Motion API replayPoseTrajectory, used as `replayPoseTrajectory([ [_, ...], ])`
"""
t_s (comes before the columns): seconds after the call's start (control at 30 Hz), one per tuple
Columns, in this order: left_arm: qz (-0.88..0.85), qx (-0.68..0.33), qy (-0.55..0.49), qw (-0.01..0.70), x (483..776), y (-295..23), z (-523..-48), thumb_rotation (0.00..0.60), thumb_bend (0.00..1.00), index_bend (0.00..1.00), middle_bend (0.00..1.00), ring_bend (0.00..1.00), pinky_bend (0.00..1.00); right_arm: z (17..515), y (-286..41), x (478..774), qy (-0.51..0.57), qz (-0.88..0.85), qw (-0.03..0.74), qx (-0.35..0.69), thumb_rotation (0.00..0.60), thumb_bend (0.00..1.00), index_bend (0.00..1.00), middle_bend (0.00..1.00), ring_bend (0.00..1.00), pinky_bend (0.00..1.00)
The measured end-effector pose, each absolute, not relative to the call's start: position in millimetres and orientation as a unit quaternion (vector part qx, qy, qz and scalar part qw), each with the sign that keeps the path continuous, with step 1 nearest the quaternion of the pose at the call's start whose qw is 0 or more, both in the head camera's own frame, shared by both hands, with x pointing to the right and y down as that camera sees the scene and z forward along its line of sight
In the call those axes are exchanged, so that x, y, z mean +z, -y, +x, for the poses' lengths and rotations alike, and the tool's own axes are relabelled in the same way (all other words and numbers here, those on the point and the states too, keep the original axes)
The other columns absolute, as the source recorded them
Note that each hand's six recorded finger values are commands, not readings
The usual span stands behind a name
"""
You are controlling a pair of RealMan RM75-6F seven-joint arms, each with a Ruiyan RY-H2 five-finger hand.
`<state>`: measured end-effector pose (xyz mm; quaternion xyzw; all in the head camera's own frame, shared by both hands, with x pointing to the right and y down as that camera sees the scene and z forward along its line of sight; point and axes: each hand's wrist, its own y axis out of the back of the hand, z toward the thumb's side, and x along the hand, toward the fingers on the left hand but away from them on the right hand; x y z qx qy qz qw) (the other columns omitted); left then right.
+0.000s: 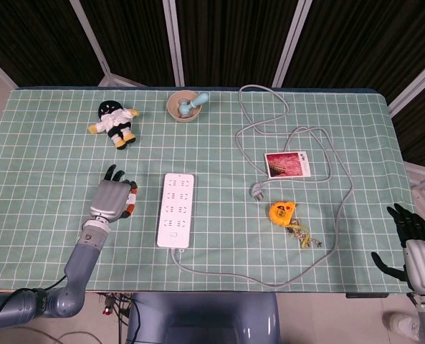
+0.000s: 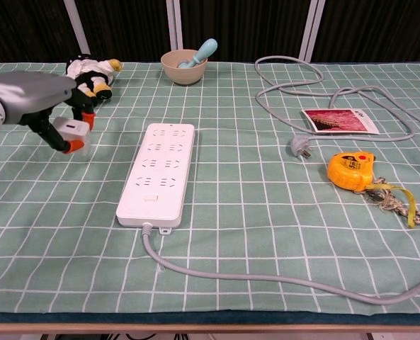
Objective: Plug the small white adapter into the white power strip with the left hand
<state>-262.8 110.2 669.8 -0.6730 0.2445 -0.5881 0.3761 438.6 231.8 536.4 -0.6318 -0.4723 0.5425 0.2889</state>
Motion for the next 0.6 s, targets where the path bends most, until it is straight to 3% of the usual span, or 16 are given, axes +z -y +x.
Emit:
replayPoseTrajectory([
  [0.27, -0.726, -0.518, -0.291, 0.345, 648.4, -100.7, -228.2, 0.6, 0.46, 0.66, 0.64, 0.16, 0.03, 439.5, -231.6, 536.7, 0.474, -0.632, 0.285, 0.542, 0.6, 0.35, 0.04, 0.0, 0.0, 0.0],
  [0.6, -0.753, -0.489, -0.304, 0.318, 658.0, -96.3, -198.6, 0.6, 0.46, 0.66, 0.64, 0.16, 0.03, 440.7, -230.8, 537.2, 0.478, -0.632, 0.278, 0.543, 0.6, 0.35, 0.04, 0.0, 0.0, 0.0],
])
